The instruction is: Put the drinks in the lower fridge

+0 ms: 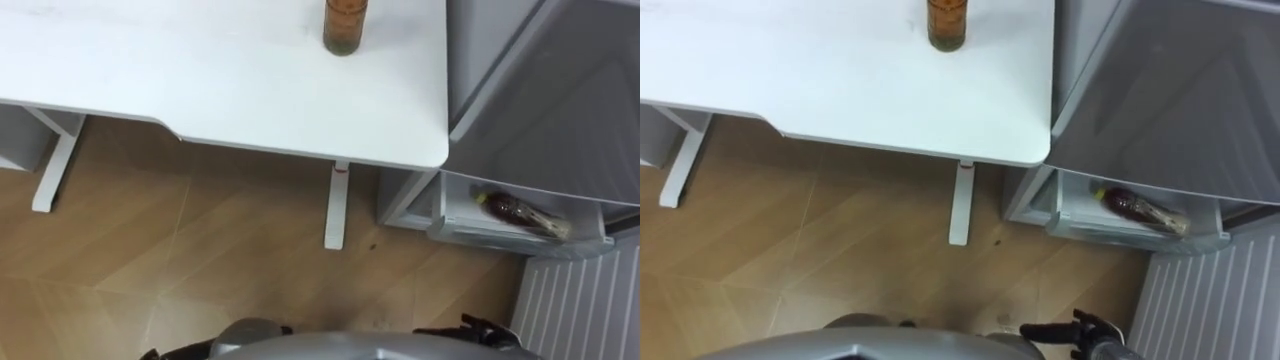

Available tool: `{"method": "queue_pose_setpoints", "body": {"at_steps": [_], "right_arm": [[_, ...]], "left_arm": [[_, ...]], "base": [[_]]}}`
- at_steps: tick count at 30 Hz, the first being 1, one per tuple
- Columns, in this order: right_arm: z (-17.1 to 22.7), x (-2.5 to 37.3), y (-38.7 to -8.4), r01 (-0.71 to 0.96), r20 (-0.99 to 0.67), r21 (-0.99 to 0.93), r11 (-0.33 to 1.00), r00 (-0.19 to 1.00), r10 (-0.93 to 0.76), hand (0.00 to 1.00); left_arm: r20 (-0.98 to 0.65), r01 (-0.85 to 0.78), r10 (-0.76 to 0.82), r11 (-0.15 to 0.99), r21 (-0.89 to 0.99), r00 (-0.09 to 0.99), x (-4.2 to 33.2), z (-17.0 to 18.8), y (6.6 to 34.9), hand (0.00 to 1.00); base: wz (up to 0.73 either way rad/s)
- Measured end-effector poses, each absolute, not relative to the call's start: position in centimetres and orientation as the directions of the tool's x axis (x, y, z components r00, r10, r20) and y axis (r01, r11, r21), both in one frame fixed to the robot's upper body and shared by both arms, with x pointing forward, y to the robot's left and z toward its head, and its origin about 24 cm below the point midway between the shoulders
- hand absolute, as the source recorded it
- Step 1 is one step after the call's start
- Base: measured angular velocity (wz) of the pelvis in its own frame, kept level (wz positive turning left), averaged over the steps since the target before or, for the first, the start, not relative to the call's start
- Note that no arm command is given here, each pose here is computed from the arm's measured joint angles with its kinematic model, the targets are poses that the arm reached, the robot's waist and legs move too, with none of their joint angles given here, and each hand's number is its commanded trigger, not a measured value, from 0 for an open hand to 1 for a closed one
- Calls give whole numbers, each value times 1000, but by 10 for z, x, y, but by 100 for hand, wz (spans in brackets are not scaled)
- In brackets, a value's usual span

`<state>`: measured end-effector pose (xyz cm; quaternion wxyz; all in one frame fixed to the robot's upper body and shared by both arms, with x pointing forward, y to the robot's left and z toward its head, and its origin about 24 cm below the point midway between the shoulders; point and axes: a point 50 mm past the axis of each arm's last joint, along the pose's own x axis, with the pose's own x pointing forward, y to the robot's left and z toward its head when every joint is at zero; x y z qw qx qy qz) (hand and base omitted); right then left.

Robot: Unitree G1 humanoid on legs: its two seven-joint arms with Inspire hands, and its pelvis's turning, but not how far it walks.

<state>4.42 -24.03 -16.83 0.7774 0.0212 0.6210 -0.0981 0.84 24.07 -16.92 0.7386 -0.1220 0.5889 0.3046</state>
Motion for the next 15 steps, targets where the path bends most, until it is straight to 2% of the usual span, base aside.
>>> {"method": "queue_pose_setpoints", "body": {"at_steps": [8, 12, 15], "right_arm": [[-169, 37, -242, 247, -967, -121, 961, 189, -170, 0], [-168, 36, -244, 249, -963, -152, 956, 179, -200, 0], [-168, 35, -245, 247, -960, -170, 954, 178, -217, 0]], "left_arm": [[-929, -632, 361, 739, 234, 78, 8, -168, 247, 0], [-893, -663, 443, 691, 287, 75, 20, -163, 254, 0], [-835, -710, 536, 636, 301, 126, 45, -154, 266, 0]], "base": [[3], [9], [4]]}}
